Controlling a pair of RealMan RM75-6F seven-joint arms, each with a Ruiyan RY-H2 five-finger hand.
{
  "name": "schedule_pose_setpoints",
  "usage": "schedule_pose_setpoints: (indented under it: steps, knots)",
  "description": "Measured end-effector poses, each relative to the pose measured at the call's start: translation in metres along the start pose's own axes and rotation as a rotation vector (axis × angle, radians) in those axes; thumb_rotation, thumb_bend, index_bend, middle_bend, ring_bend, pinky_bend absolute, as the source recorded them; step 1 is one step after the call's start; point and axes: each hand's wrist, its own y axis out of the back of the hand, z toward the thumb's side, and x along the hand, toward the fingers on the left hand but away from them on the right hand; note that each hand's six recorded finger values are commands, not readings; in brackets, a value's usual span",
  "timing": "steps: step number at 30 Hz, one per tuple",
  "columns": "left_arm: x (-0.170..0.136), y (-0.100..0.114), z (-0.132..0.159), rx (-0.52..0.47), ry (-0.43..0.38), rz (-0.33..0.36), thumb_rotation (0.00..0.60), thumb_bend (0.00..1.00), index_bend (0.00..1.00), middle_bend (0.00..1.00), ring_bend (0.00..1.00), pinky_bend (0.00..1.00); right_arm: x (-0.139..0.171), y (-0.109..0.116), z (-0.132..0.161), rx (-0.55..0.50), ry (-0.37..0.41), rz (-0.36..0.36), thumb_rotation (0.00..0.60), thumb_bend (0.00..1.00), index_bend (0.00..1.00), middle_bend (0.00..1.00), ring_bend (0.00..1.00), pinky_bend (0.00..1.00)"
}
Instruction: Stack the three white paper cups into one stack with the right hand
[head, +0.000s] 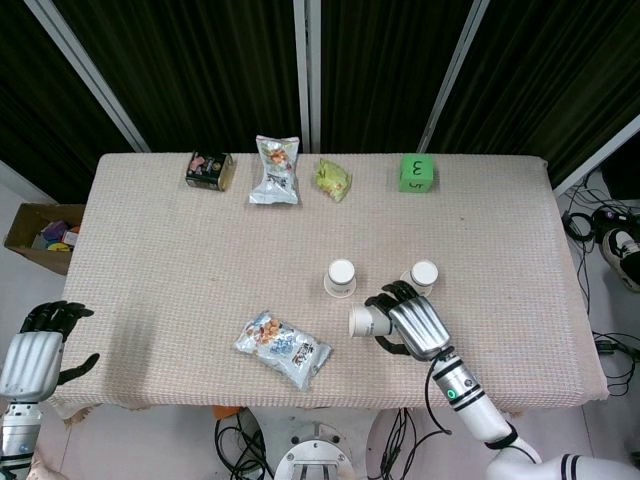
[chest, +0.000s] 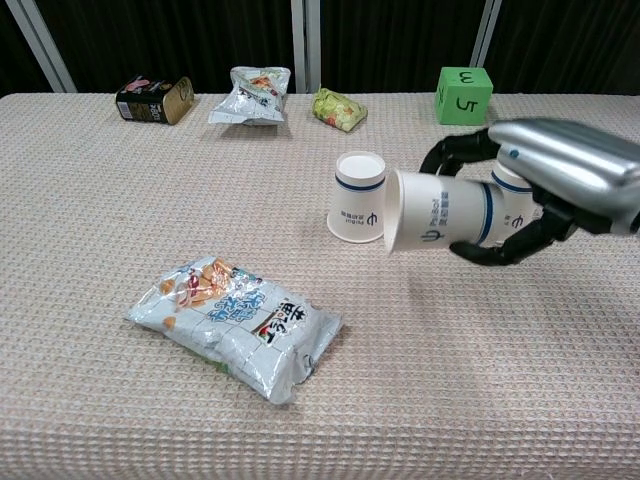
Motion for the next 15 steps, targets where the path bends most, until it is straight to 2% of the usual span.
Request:
schedule_pose_setpoints:
  steps: [4,7,10,15]
  knots:
    - [-0.001,0.0,0.004,-0.002,-0.005,0.001,0.6,0.16,0.32,0.25,0.17,0.18,-0.007,0.04,0.0,0.314,0.09,-0.036,0.6,0.32,0.42,0.41,0.2,0.21]
    - [-0.003,-0.001,0.004,-0.007,0.0,0.0,0.6,0.16,0.32,0.25,0.17,0.18,-0.019,0.057,0.007,0.551,0.143,-0.054,0.6,0.32,0.42,0.4,0.19,0.19]
    - [-0.004,-0.002,0.003,-0.011,0.006,-0.002,0.6,0.16,0.32,0.25,0.17,0.18,-0.034,0.07,0.014,0.773,0.186,-0.061,0.6,0.32,0.42,0.4,0.19,0.18]
    - [-0.007,-0.002,-0.001,-0.012,0.018,-0.003,0.6,0.16,0.32,0.25,0.17,0.18,-0.062,0.085,0.027,1.037,0.245,-0.069,0.6,0.31,0.41,0.38,0.19,0.16]
